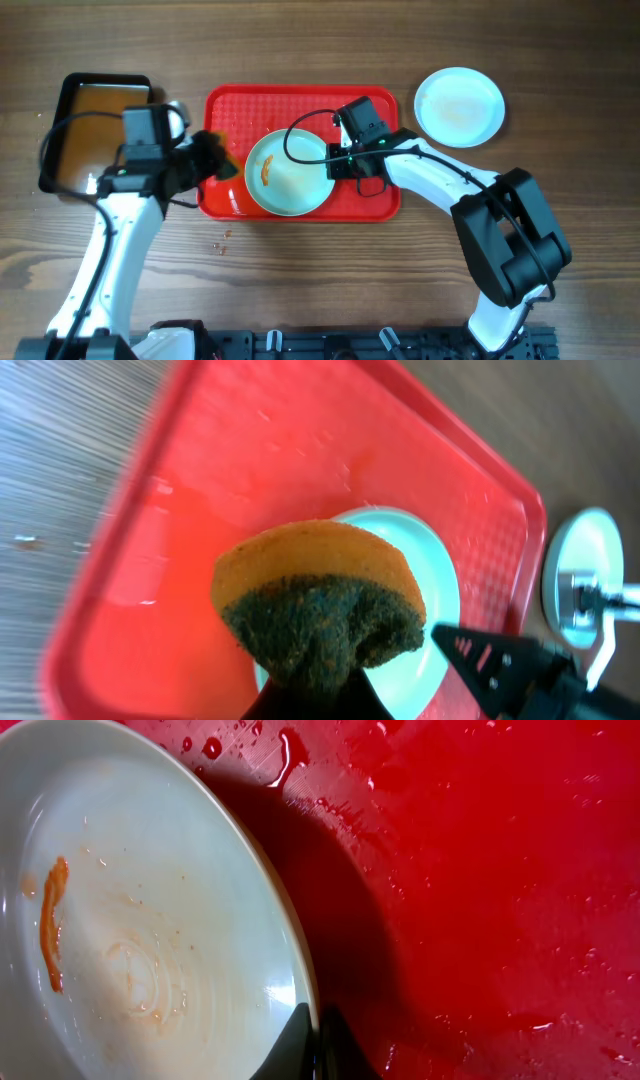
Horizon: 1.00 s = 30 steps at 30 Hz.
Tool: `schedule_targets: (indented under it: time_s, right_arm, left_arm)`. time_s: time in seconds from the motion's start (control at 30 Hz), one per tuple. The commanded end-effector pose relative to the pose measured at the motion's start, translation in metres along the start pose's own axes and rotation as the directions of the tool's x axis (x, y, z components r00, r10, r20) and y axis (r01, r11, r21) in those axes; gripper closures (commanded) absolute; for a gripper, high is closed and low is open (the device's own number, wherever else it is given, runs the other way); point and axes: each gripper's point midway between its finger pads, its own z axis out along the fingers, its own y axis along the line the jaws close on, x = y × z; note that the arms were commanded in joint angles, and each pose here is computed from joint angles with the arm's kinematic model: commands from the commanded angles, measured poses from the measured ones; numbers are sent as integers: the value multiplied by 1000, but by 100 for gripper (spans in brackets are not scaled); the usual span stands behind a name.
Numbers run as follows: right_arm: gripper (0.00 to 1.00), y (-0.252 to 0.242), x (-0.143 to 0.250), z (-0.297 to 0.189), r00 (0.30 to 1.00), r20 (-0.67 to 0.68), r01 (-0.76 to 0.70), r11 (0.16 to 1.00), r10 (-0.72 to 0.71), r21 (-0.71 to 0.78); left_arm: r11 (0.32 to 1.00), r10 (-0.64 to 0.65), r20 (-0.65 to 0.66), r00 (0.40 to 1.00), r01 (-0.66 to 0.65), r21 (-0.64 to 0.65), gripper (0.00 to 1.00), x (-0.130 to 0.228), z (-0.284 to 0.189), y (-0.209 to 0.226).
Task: Clean dirty plates on tray and stack at the side
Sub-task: 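Scrub the remaining plate with the sponge in the left gripper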
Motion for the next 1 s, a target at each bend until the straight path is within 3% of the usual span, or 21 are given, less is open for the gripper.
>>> schedule_targets:
  time_s: [0.0,0.1,0.17,0.27,0.43,0.8,0.9,0.97]
  right_arm:
    - [96,-2,-11,2,999,37,33,999,-35,38]
    - [95,-4,-7,7,999,24,32,998,-34,48]
    - [79,-5,-7,9,999,22,42,998,-44,49]
    - [79,-2,-12,5,990,17,137,989,-138,52]
    - [77,-1,-22,-9,985,-44,171,979,-167,110]
    - [78,-22,-2,21,980,-160,146,979,-123,144]
    - [95,-18,0,22,983,-163,111,986,-90,125]
    - [96,-18,0,22,984,-160,96,987,-75,129]
  left_arm:
    - [998,55,-101,993,-54,18,96,26,31,-17]
    - [994,107,-176,978,-105,23,96,49,63,-26]
    - [994,112,-202,973,-111,16,96,56,72,-25]
    - [994,106,-214,971,-107,7,96,58,77,-21]
    - [994,111,-205,973,-110,14,96,56,77,-23]
    - [994,111,-205,973,-110,15,96,56,77,-23]
    - [994,111,-204,973,-110,15,96,56,77,-24]
    - [994,113,-199,973,-111,19,96,55,77,-24]
